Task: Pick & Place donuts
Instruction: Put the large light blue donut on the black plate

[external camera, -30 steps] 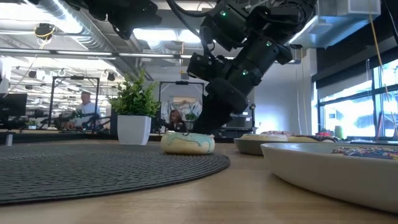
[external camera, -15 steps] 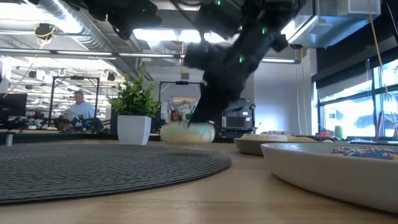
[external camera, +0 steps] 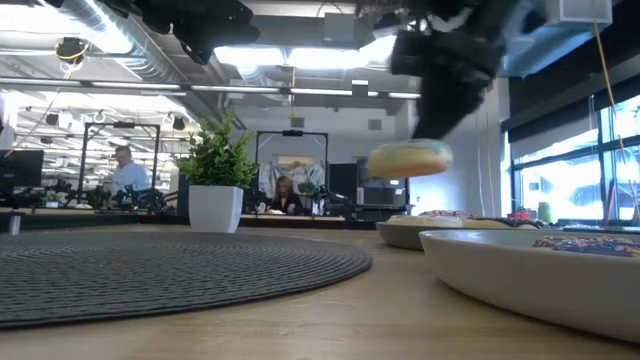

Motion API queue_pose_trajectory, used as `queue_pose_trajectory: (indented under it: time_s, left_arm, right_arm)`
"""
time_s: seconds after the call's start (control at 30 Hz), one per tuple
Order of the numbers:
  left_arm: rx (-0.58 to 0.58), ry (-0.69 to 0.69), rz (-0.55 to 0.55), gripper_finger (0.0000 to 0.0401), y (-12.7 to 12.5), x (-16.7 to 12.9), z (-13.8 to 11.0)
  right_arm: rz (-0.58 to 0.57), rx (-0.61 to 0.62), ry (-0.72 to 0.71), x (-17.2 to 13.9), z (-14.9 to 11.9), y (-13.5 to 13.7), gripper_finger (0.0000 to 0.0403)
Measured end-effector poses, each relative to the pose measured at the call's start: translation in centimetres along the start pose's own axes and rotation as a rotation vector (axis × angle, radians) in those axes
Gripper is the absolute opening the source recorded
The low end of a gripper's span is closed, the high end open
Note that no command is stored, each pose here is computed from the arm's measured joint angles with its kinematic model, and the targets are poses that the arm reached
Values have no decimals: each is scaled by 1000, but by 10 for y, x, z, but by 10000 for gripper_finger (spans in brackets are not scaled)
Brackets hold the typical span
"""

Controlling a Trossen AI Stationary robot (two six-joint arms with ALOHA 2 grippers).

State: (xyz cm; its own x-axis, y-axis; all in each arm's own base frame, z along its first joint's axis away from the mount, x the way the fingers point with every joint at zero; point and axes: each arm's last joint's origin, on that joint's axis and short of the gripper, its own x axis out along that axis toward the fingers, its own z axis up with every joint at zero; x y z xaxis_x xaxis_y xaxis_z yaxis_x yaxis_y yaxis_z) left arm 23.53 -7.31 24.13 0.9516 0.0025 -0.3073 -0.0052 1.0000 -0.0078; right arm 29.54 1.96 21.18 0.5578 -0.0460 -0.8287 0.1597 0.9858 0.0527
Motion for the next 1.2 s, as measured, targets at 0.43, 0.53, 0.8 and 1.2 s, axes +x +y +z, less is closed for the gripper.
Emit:
queue_pose_trajectory:
  time_s: [0.43, 0.53, 0.8, 1.2]
  left_arm:
    - [0, 0, 1, 134, 0, 0, 0]
    - [0, -1, 1, 136, 0, 0, 0]
    - [0, -1, 1, 132, 0, 0, 0]
    - [0, 0, 1, 136, 0, 0, 0]
  right_arm:
    - [-176, 216, -21, -5, -69, -32, 32]
    - [-175, 217, -22, -1, -74, -32, 30]
    - [-177, 215, -17, 0, -76, -33, 46]
    - [-172, 195, -34, -5, -66, -31, 139]
